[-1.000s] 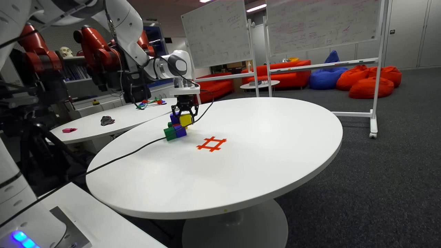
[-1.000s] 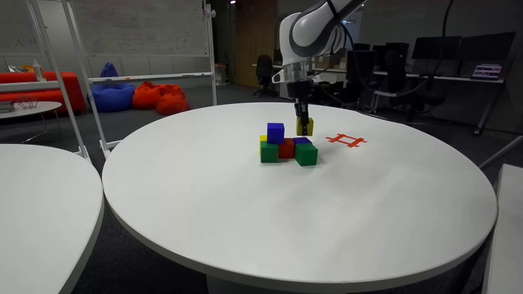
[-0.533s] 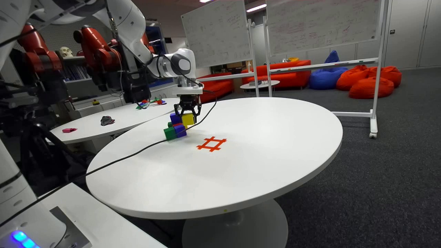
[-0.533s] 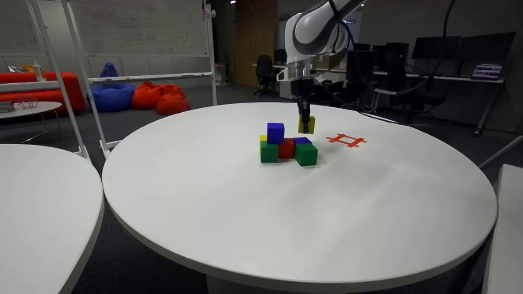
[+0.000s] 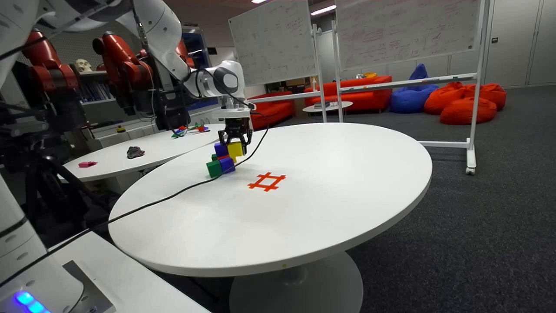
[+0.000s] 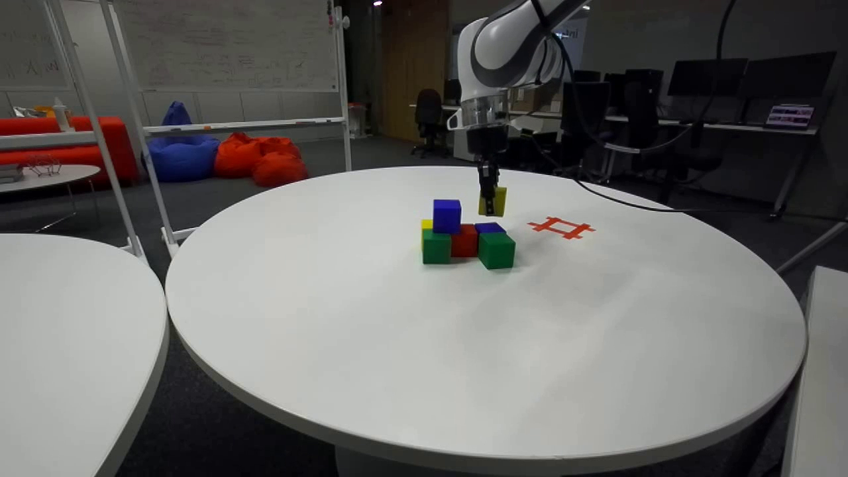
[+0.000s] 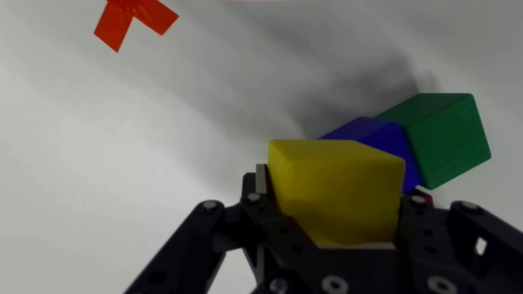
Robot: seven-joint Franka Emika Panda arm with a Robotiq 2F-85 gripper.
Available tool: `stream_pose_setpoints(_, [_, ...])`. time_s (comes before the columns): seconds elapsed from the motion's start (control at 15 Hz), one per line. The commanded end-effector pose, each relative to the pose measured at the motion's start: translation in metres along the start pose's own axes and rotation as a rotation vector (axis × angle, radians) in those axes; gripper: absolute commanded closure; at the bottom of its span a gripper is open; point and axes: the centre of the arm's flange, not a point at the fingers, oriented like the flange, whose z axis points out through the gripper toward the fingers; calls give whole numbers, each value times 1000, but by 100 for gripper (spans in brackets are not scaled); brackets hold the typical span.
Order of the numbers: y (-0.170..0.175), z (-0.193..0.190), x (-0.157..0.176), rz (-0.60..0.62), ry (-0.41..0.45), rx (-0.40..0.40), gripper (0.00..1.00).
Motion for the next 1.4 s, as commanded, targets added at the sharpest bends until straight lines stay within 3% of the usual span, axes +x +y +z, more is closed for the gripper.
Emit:
stream_pose_setpoints(0.0, [-6,-13,5,33,-3,-42,68])
stream_pose_setpoints(0.53, [-15,-14,15,38,-8,-49,68])
stream_pose_setpoints(0.87, [-1,-18,27,40,-33,-40,68])
stream_pose_setpoints(1.33, [16,-61,34,64,-43,-58,68])
